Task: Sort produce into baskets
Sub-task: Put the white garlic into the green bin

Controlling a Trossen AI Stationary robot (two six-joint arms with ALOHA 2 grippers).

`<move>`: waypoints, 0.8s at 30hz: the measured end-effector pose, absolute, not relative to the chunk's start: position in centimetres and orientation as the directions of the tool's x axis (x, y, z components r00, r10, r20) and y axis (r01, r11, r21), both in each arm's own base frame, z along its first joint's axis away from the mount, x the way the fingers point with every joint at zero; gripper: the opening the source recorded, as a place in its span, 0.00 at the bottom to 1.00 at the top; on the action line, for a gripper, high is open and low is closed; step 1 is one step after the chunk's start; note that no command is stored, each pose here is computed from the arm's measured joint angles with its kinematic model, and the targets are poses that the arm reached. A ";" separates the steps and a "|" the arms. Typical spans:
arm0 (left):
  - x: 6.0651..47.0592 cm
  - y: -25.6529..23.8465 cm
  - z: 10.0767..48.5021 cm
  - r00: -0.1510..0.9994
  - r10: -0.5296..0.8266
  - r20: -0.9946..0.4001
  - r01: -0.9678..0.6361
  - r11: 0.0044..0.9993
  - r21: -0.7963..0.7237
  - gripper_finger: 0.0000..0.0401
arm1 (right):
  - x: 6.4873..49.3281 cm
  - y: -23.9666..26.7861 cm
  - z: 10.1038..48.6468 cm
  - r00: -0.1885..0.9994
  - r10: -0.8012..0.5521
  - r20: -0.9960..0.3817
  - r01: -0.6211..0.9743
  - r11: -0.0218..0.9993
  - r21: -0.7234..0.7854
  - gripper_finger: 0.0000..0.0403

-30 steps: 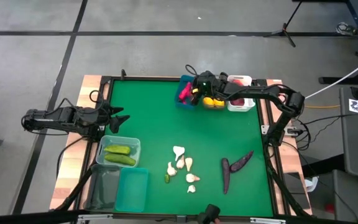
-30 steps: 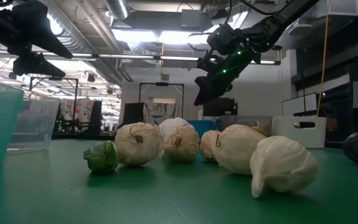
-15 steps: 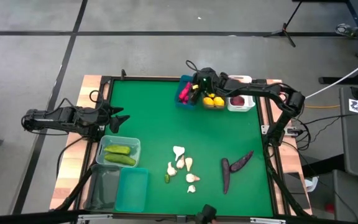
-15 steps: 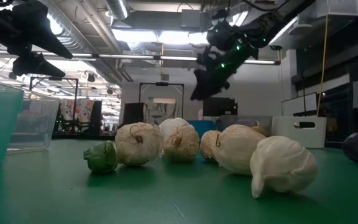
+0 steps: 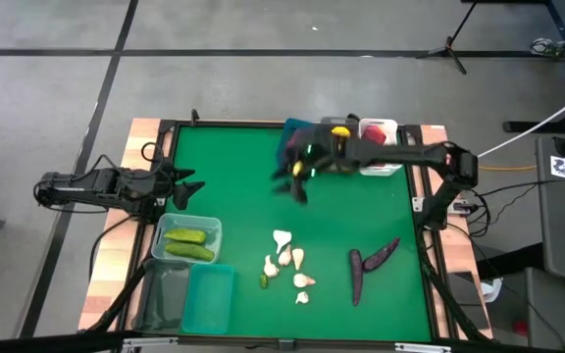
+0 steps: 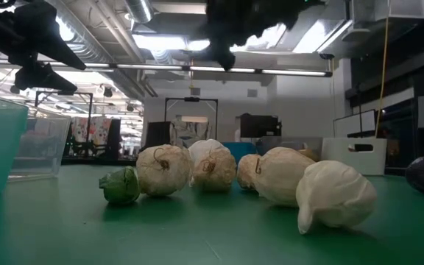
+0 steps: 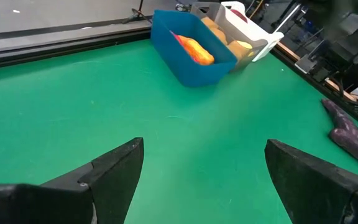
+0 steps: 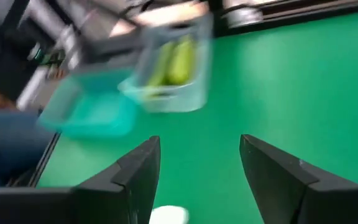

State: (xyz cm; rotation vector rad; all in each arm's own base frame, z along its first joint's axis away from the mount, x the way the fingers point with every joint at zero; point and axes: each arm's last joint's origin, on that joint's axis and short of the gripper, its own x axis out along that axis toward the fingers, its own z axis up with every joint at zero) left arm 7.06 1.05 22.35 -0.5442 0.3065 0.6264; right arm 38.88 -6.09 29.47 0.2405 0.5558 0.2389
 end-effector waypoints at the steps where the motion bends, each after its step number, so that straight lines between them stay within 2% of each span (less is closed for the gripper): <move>1: 7.1 1.1 22.4 0.772 0.470 -0.428 -0.626 0.678 -0.386 0.82 | 39.1 -4.4 29.4 0.813 0.297 -0.500 -0.182 0.946 0.267 0.55; 4: 7.1 1.1 22.4 0.772 0.470 -0.427 -0.626 0.678 -0.386 0.82 | 39.4 1.2 29.2 0.798 0.260 -0.544 -0.216 0.966 0.145 0.55; 8: 7.1 1.1 22.4 0.772 0.470 -0.428 -0.626 0.678 -0.386 0.82 | 39.5 7.2 27.6 0.799 0.103 -0.593 -0.188 0.979 -0.083 0.55; 10: 7.1 1.1 22.4 0.772 0.470 -0.427 -0.626 0.678 -0.386 0.82 | 40.0 9.3 26.7 0.814 0.061 -0.577 -0.176 0.973 -0.146 0.55; 15: 7.0 1.1 22.3 0.772 0.470 -0.429 -0.626 0.678 -0.385 0.82 | 41.4 12.8 23.9 0.835 0.121 -0.537 -0.233 0.961 -0.145 0.55; 21: 6.9 1.1 22.1 0.761 0.471 -0.447 -0.638 0.667 -0.384 0.82 | 43.0 14.2 20.9 0.847 0.200 -0.493 -0.288 0.952 -0.107 0.55; 24: 6.9 1.1 22.1 0.760 0.471 -0.447 -0.639 0.666 -0.385 0.82 | 43.4 14.3 19.1 0.823 0.198 -0.532 -0.282 0.956 -0.080 0.55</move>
